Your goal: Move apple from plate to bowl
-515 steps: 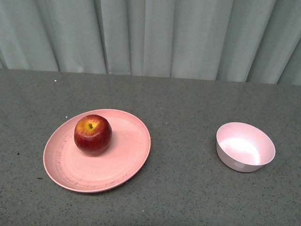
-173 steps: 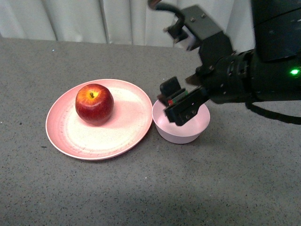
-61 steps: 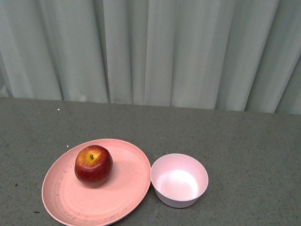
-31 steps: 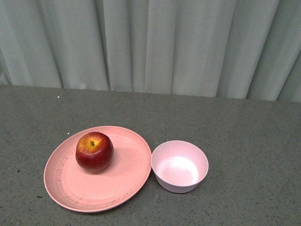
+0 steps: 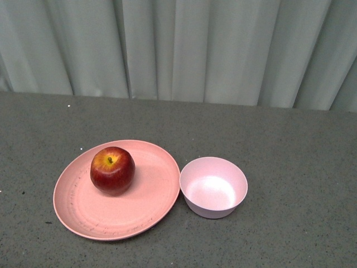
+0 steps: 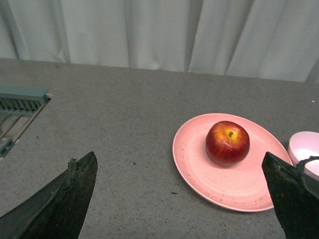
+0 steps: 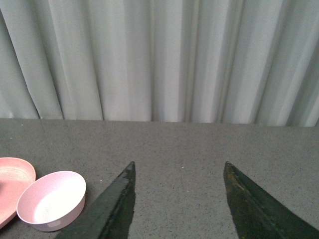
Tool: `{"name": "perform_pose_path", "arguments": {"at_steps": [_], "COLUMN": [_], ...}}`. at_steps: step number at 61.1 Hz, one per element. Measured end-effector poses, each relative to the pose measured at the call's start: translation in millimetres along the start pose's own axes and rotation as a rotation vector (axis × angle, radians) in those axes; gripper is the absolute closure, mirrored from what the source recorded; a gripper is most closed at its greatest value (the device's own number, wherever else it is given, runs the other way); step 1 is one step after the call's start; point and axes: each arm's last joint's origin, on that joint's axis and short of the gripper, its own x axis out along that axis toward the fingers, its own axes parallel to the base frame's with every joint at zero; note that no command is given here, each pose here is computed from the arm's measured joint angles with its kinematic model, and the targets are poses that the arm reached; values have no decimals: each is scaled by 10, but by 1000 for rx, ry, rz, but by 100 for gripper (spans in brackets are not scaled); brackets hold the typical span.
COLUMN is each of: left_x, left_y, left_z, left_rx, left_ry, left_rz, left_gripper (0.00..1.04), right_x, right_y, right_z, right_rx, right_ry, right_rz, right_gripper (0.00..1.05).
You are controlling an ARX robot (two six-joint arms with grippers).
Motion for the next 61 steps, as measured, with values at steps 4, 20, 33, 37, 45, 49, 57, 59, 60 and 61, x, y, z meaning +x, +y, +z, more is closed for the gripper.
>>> {"name": "perform_pose_path", "arguments": {"at_steps": [4,20,33,37,45,49,57,59,60,61], "left_x": [88,615,1161,1321,1653,1771,1973,2020,2049,2063], "left_y": [9,-15,-226,-297,-476,-544,-654,-679,-692,-699], "left_z": [85,303,282,246,188,188,185,176,168,163], "left_rx": [-6,-43,-14,-6,9,15,26,28,29,28], "left_ry": [-2,63,185,236,336,360,380,385,388,390], "left_rz": [-2,-48,-146,-172,-211,-224,-223,-224,-222,-221], "left_gripper": [7,7,7,7,7,7,7,7,7,7], "right_x": [0,0,0,0,0,0,0,0,0,0], "right_y": [0,0,0,0,0,0,0,0,0,0], "right_z": [1,0,0,0,0,0,0,0,0,0], "right_rx": [0,1,1,1,1,1,1,1,1,1], "right_ry": [-1,0,0,0,0,0,0,0,0,0], "right_rz": [0,0,0,0,0,0,0,0,0,0], "right_gripper": [31,10,9,9,9,9,9,9,9,9]}}
